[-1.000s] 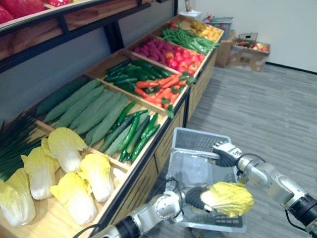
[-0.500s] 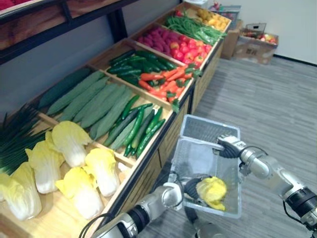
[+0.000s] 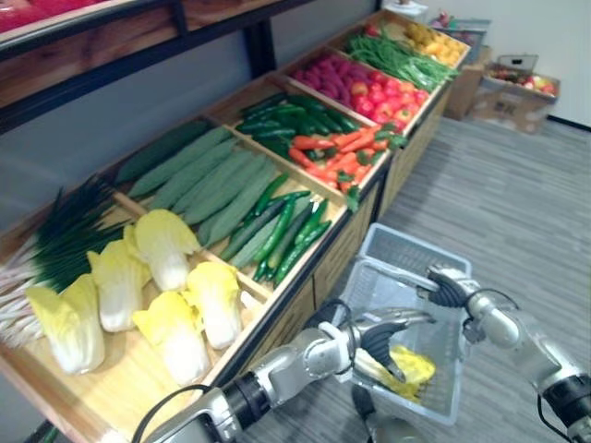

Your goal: Pick vegetable in the basket

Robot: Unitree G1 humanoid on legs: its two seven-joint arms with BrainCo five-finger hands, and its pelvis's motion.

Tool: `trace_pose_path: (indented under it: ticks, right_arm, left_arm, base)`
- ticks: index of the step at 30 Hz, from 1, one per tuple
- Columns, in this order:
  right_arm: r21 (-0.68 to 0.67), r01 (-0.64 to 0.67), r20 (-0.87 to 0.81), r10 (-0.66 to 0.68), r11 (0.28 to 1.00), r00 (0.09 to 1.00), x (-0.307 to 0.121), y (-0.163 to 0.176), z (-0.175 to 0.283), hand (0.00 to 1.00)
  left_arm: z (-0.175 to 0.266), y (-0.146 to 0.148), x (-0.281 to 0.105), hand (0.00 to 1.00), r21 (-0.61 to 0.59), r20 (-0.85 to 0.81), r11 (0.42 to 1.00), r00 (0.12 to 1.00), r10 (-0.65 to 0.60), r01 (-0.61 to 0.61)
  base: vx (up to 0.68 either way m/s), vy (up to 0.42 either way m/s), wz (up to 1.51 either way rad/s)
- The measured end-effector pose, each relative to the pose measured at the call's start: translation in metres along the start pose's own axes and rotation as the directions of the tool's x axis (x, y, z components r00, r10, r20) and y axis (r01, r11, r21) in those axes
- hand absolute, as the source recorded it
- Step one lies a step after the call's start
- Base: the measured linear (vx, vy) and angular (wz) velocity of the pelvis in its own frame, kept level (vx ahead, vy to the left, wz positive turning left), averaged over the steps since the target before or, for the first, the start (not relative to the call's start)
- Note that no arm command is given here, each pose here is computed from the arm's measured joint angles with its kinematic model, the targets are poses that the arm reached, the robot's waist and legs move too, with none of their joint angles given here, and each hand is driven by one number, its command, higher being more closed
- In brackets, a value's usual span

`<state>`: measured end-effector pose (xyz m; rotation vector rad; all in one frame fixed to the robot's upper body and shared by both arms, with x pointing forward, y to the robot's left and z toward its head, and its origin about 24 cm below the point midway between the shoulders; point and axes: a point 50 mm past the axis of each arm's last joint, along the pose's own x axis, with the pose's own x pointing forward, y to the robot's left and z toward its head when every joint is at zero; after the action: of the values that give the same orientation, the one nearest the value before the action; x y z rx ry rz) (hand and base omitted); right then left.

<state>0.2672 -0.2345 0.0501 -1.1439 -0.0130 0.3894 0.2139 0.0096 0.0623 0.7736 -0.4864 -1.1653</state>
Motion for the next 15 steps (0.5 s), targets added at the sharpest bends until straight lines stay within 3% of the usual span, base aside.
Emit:
trace_pose_path:
  ticks: [7, 10, 13, 15]
  right_arm:
    - [0.116, 0.091, -0.319, -0.049, 0.989, 0.946, -0.033, 0.017, -0.058, 1.0]
    - [0.185, 0.168, -0.481, -0.06, 0.968, 0.875, -0.054, 0.033, -0.082, 1.0]
    - [0.216, 0.252, -0.593, -0.078, 0.943, 0.801, -0.07, 0.043, -0.098, 1.0]
    - [0.241, 0.334, -0.68, -0.087, 0.911, 0.728, -0.086, 0.056, -0.109, 1.0]
  left_arm:
    - [0.049, 0.011, -0.032, 0.0, -0.222, 0.227, 0.975, 0.973, 0.028, 0.024]
    - [0.06, 0.008, -0.047, 0.0, -0.37, 0.265, 0.928, 0.963, 0.051, 0.053]
    - [0.063, 0.006, -0.058, 0.0, -0.443, 0.266, 0.895, 0.962, 0.065, 0.062]
    - [0.06, 0.009, -0.069, 0.0, -0.498, 0.214, 0.867, 0.965, 0.149, -0.023]
  base:
    - [-0.05, -0.039, 0.48]
    - [-0.03, -0.012, 0.39]
    - [-0.04, -0.006, 0.42]
    - [-0.03, -0.012, 0.59]
